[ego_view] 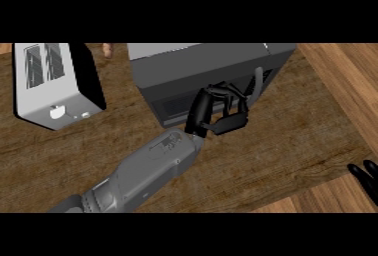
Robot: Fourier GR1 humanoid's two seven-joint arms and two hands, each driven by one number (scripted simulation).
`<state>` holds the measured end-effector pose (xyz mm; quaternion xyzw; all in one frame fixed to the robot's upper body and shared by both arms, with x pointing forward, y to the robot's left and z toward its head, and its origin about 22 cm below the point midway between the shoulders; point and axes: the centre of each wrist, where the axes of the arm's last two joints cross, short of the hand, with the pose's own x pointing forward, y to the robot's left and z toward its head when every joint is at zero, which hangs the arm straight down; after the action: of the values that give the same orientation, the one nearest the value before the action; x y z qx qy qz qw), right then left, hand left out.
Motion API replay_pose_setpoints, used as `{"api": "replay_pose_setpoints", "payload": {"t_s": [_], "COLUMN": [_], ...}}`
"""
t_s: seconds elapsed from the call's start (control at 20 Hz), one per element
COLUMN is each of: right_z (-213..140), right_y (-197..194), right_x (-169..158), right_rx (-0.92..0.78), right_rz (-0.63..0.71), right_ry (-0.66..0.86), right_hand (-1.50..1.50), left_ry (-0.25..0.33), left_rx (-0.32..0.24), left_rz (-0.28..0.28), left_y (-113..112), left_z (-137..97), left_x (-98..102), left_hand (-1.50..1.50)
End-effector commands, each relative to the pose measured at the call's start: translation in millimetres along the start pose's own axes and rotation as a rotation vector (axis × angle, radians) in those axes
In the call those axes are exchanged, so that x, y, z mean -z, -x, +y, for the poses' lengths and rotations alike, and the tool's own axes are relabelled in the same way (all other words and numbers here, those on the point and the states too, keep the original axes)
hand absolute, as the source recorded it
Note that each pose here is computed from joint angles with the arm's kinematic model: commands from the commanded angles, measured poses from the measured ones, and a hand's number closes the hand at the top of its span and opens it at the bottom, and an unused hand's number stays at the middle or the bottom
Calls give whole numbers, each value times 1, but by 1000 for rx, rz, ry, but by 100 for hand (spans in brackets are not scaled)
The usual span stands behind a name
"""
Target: Pick up the milk, place it into the microwave and close the microwave
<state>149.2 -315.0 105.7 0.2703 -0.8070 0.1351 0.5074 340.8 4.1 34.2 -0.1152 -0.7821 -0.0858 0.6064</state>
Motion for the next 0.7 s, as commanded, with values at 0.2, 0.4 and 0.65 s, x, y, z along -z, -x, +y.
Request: {"api": "replay_pose_setpoints", "payload": {"t_s": [0.2, 0.4, 0.65], "right_z": [2, 1, 3], "right_y": [-7, -9, -13], "right_x": [5, 6, 10], "right_rx": [9, 6, 17], "right_rz": [-6, 10, -5], "right_ry": [-40, -51, -77], "right_hand": [-150, -150, -150], "left_ry": [-104, -109, -116], "left_rx": [26, 16, 19], "left_rz": [-2, -13, -29], "left_y": [2, 2, 0], "left_z": [16, 17, 14], "left_x": [17, 18, 19], "left_hand": [150, 150, 150]}}
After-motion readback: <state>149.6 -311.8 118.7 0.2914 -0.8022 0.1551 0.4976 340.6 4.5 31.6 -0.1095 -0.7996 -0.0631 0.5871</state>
